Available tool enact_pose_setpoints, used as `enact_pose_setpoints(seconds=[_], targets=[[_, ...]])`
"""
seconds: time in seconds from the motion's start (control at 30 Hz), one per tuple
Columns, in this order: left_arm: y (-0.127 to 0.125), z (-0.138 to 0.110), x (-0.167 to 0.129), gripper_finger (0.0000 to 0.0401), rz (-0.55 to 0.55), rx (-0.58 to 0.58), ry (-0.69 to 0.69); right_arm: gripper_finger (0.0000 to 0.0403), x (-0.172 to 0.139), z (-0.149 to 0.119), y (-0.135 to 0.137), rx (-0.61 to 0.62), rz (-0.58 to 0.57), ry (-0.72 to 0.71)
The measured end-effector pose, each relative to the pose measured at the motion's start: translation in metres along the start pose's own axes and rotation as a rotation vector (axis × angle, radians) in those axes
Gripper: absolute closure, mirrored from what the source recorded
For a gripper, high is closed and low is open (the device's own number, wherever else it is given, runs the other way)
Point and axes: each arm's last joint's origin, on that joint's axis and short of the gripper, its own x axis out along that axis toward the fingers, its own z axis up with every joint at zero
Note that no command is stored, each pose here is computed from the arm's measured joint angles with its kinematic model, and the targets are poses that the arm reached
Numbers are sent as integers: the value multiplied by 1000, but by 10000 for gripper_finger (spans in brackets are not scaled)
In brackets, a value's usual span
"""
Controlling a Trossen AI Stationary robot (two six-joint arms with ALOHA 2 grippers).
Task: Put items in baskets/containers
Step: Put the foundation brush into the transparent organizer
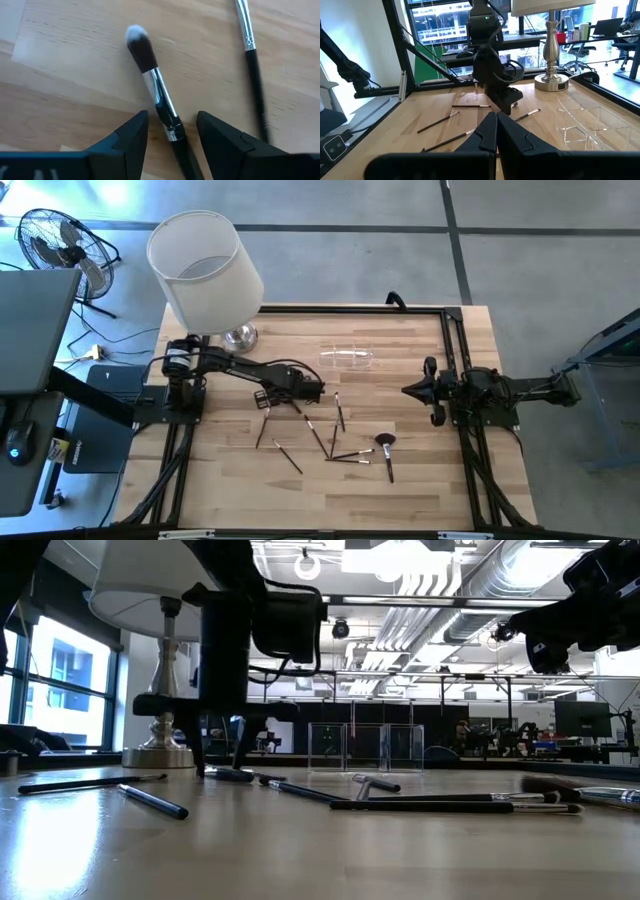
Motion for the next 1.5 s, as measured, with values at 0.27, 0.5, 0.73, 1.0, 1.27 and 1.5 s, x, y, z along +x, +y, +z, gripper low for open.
enact_pose_setpoints(seconds=[0.27, 0.5, 0.73, 1.0, 1.27, 1.5], targets=[[1, 0, 0, 230, 6, 34, -3, 402, 0, 0, 0, 0, 0, 0], [0, 0, 1, 293, -1, 79, 1, 402, 0, 0, 0, 0, 0, -1], [-1, -1, 0, 368, -17, 172, 10, 402, 0, 0, 0, 0, 0, -1], [-6, -2, -5, 357, -16, 271, 48, 402, 0, 0, 0, 0, 0, -1], [-22, -4, -33, 364, -90, 356, 9, 402, 0, 0, 0, 0, 0, -1], [-32, -12, -69, 363, -234, 397, -184, 402, 0, 0, 0, 0, 1, -1]])
